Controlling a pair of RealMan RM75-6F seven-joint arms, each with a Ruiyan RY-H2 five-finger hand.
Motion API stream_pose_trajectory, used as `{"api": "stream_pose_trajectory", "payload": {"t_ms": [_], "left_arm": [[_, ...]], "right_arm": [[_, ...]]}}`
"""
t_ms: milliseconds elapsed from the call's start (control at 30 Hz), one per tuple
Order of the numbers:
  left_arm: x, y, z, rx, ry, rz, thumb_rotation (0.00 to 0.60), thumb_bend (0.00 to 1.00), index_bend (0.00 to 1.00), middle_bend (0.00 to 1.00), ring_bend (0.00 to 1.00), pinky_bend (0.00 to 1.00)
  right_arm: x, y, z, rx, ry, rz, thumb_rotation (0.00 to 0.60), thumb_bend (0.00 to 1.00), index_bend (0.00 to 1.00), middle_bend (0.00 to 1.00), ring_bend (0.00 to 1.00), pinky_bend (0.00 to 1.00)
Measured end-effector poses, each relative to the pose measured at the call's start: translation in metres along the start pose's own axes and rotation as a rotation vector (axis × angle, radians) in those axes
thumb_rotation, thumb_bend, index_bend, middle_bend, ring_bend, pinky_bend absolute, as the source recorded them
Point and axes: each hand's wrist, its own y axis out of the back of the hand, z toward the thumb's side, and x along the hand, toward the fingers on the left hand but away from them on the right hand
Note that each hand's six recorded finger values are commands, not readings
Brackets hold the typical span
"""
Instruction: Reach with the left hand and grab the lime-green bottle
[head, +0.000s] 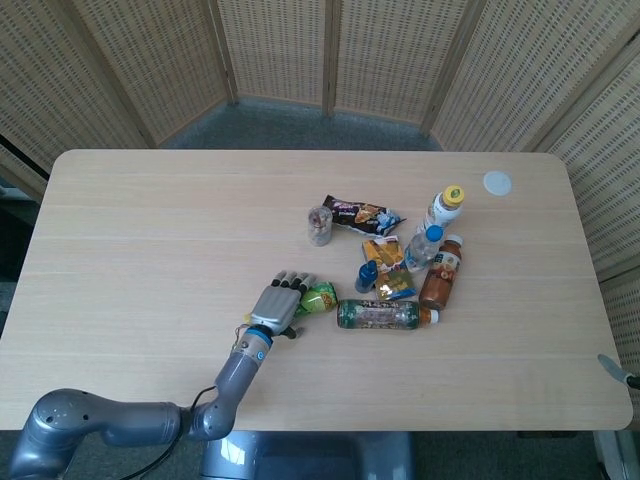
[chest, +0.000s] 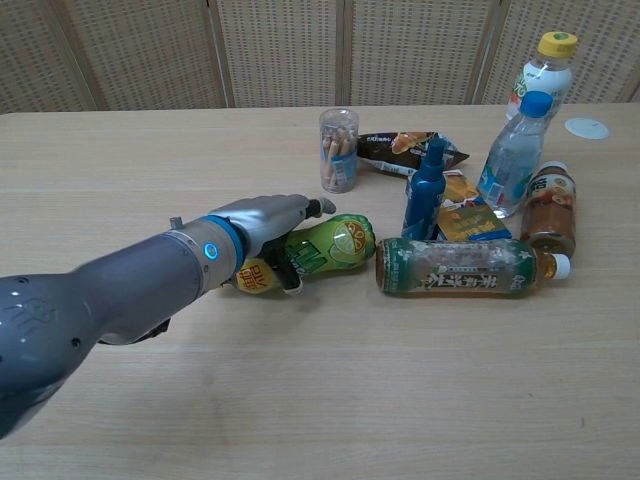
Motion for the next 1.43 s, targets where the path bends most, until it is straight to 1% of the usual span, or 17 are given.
{"api": "stream_pose_trajectory", "payload": {"t_ms": [67,100,133,167,300,367,433,567,633,700,733,833,1000,1167,1267,1367,1433], "left_arm": [[0.003,-0.001,0.0,-0.001,0.008,0.017,0.6,0.35,0.31,0.25,0.39,0.22],[0.004,-0.001,0.0,-0.001,0.012,0.025,0.6,0.36,0.34,0.28,0.44,0.27],[0.006,-0.002,0.001,0.0,0.015,0.033,0.6,0.37,0.4,0.33,0.5,0.35],[0.008,-0.002,0.0,0.005,0.021,0.042,0.6,0.38,0.43,0.37,0.54,0.4],[0.014,-0.004,-0.003,0.029,0.042,0.067,0.6,0.43,0.56,0.49,0.67,0.54],[0.015,-0.002,-0.005,0.032,0.05,0.085,0.6,0.44,0.61,0.55,0.71,0.59],[0.015,0.002,-0.006,0.013,0.056,0.103,0.6,0.45,0.64,0.59,0.73,0.61],[0.014,0.023,-0.013,-0.042,0.054,0.164,0.6,0.44,0.64,0.61,0.74,0.61],[0.011,0.035,-0.017,-0.07,0.053,0.184,0.6,0.44,0.64,0.61,0.74,0.61],[0.006,0.053,-0.021,-0.111,0.046,0.213,0.6,0.44,0.63,0.61,0.74,0.61],[0.004,0.059,-0.022,-0.12,0.044,0.22,0.6,0.44,0.63,0.61,0.74,0.61],[-0.008,0.09,-0.027,-0.163,0.025,0.266,0.6,0.44,0.62,0.61,0.74,0.61],[-0.04,0.161,-0.038,-0.219,-0.016,0.377,0.6,0.44,0.61,0.61,0.73,0.61],[-0.08,0.236,-0.049,-0.236,-0.048,0.516,0.6,0.43,0.61,0.6,0.73,0.6],[-0.102,0.273,-0.052,-0.246,-0.066,0.591,0.6,0.43,0.61,0.6,0.73,0.6],[-0.119,0.297,-0.053,-0.261,-0.079,0.642,0.6,0.43,0.61,0.59,0.72,0.6],[-0.125,0.302,-0.053,-0.267,-0.084,0.649,0.6,0.43,0.61,0.59,0.72,0.6]], "right_arm": [[0.001,0.001,-0.001,-0.007,-0.004,-0.002,0.504,0.02,0.0,0.0,0.0,0.0],[0.002,0.002,-0.002,-0.012,-0.008,-0.002,0.504,0.02,0.0,0.0,0.0,0.0],[0.003,0.002,-0.002,-0.016,-0.01,-0.002,0.506,0.02,0.0,0.0,0.0,0.0],[0.003,0.002,-0.003,-0.02,-0.012,-0.002,0.504,0.02,0.0,0.0,0.0,0.0],[0.005,0.004,-0.003,-0.033,-0.018,-0.004,0.503,0.02,0.0,0.0,0.0,0.0],[0.005,0.005,-0.004,-0.032,-0.019,-0.008,0.503,0.01,0.0,0.0,0.0,0.0],[0.005,0.006,-0.003,-0.033,-0.019,-0.011,0.502,0.02,0.0,0.0,0.0,0.0],[0.004,0.004,-0.002,-0.035,-0.015,-0.006,0.498,0.01,0.0,0.0,0.0,0.0],[0.003,0.002,-0.001,-0.039,-0.011,-0.003,0.499,0.02,0.0,0.0,0.0,0.0],[0.002,-0.001,0.001,-0.043,-0.006,0.002,0.502,0.02,0.0,0.0,0.0,0.0],[0.002,-0.002,0.001,-0.044,-0.003,0.003,0.502,0.02,0.0,0.0,0.0,0.0],[0.001,-0.006,0.003,-0.048,0.004,0.008,0.506,0.02,0.0,0.0,0.0,0.0],[-0.002,-0.014,0.006,-0.051,0.017,0.02,0.506,0.02,0.0,0.0,0.0,0.0],[-0.005,-0.021,0.009,-0.058,0.024,0.028,0.503,0.02,0.0,0.0,0.0,0.0],[-0.007,-0.025,0.011,-0.061,0.027,0.033,0.504,0.02,0.0,0.0,0.0,0.0],[-0.008,-0.028,0.012,-0.064,0.029,0.039,0.504,0.02,0.0,0.0,0.0,0.0],[-0.01,-0.03,0.013,-0.063,0.032,0.043,0.506,0.02,0.0,0.0,0.0,0.0]]}}
